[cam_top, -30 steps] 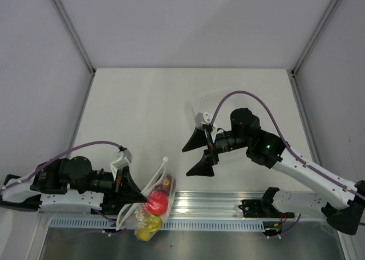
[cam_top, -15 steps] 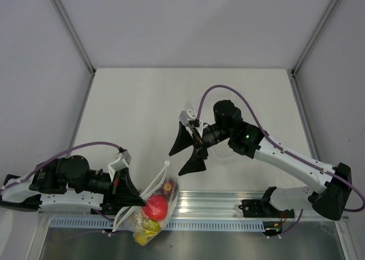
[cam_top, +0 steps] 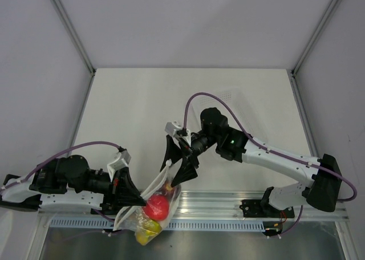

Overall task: Place the food in the zip-top bag and seal the zipper
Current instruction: Zip the zipper food storage bag at the center of the board.

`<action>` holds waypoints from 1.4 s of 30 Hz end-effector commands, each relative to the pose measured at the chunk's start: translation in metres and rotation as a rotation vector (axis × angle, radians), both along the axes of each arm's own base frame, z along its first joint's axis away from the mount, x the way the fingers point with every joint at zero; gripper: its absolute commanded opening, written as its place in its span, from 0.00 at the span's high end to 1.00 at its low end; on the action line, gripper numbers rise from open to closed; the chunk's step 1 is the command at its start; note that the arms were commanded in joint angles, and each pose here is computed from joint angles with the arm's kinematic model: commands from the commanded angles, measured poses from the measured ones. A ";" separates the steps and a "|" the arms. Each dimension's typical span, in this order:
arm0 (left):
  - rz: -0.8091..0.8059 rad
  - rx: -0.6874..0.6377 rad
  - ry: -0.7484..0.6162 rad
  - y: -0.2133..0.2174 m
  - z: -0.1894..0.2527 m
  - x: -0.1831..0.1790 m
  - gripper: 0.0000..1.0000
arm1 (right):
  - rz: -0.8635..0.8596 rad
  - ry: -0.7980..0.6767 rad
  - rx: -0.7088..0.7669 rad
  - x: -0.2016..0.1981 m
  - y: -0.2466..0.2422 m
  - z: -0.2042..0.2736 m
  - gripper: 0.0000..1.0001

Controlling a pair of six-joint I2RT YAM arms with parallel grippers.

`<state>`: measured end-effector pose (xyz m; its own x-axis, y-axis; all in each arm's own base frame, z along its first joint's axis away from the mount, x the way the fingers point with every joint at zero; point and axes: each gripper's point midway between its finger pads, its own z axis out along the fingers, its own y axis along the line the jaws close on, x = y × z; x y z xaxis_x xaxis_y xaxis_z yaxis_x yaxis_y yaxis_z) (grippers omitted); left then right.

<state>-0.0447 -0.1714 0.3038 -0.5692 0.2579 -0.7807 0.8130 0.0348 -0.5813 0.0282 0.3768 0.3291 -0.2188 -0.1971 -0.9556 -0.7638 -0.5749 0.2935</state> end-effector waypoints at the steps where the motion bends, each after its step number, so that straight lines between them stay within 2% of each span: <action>1: -0.022 -0.117 -0.015 -0.001 0.034 -0.003 0.99 | 0.052 -0.013 0.041 -0.008 0.004 0.011 0.37; 3: -0.015 -0.126 -0.016 0.001 0.035 -0.002 0.99 | 0.064 -0.009 0.040 -0.011 0.006 0.010 0.49; 4: -0.015 -0.126 -0.016 0.001 0.035 -0.002 0.99 | 0.068 -0.004 0.036 -0.013 0.006 0.009 0.63; 6: -0.010 -0.123 -0.015 0.002 0.033 -0.001 0.99 | 0.071 0.000 0.035 -0.014 0.006 0.009 0.75; 7: -0.007 -0.121 -0.015 0.002 0.032 -0.001 0.99 | 0.068 0.004 0.033 -0.014 0.007 0.008 0.84; 10: 0.002 -0.114 -0.012 0.004 0.030 0.001 1.00 | 0.061 0.017 0.021 -0.013 0.007 0.007 1.00; 14: 0.054 -0.073 -0.010 0.006 0.020 0.009 0.99 | 0.022 0.041 0.013 -0.011 0.007 0.007 1.00; 15: 0.107 -0.056 -0.006 0.006 0.018 0.017 0.93 | 0.007 0.052 0.008 -0.010 0.007 0.008 1.00; 17: 0.174 0.007 -0.001 0.013 0.006 0.027 0.69 | -0.038 0.064 -0.005 -0.006 0.008 0.007 1.00; 18: 0.230 0.029 0.011 0.015 0.002 0.035 0.46 | -0.076 0.067 -0.009 -0.002 0.010 0.006 1.00; 20: 0.320 0.066 0.003 0.022 -0.007 0.050 0.32 | -0.118 0.080 -0.055 0.003 0.012 -0.004 1.00; 21: 0.355 0.078 0.014 0.024 -0.008 0.055 0.20 | -0.159 0.080 -0.068 0.009 0.015 -0.007 1.00; 24: 0.447 0.129 -0.015 0.025 -0.020 0.071 0.01 | -0.267 0.100 -0.129 0.026 0.021 -0.025 1.00; 29: 0.574 0.219 -0.132 0.006 -0.032 0.100 0.00 | -0.496 0.205 -0.298 0.060 0.031 -0.056 1.00; 34: 0.720 0.223 -0.254 -0.013 -0.028 0.133 0.01 | -0.694 0.286 -0.442 0.075 0.027 -0.076 1.00; 36: 0.761 0.221 -0.329 -0.016 -0.030 0.145 0.01 | -0.798 0.267 -0.482 0.085 0.024 -0.081 1.00; 37: 0.777 0.170 -0.332 -0.021 -0.020 0.148 0.01 | -0.835 0.248 -0.570 0.080 0.015 -0.095 1.00; 38: 0.779 0.160 -0.368 -0.022 -0.018 0.151 0.00 | -0.905 0.217 -0.585 0.090 0.014 -0.093 1.00; 40: 0.798 0.107 -0.382 -0.024 -0.014 0.154 0.01 | -0.930 0.175 -0.653 0.085 0.005 -0.103 1.00; 42: 0.765 0.088 -0.431 -0.027 -0.014 0.153 0.00 | -0.934 0.151 -0.656 0.084 0.001 -0.100 1.00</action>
<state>0.0956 -0.1942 0.2616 -0.3855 0.0870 -0.9186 0.6857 0.6931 -0.2221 0.1003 0.3937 0.2283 -0.6511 -0.3447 -0.6761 -0.7560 0.3728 0.5380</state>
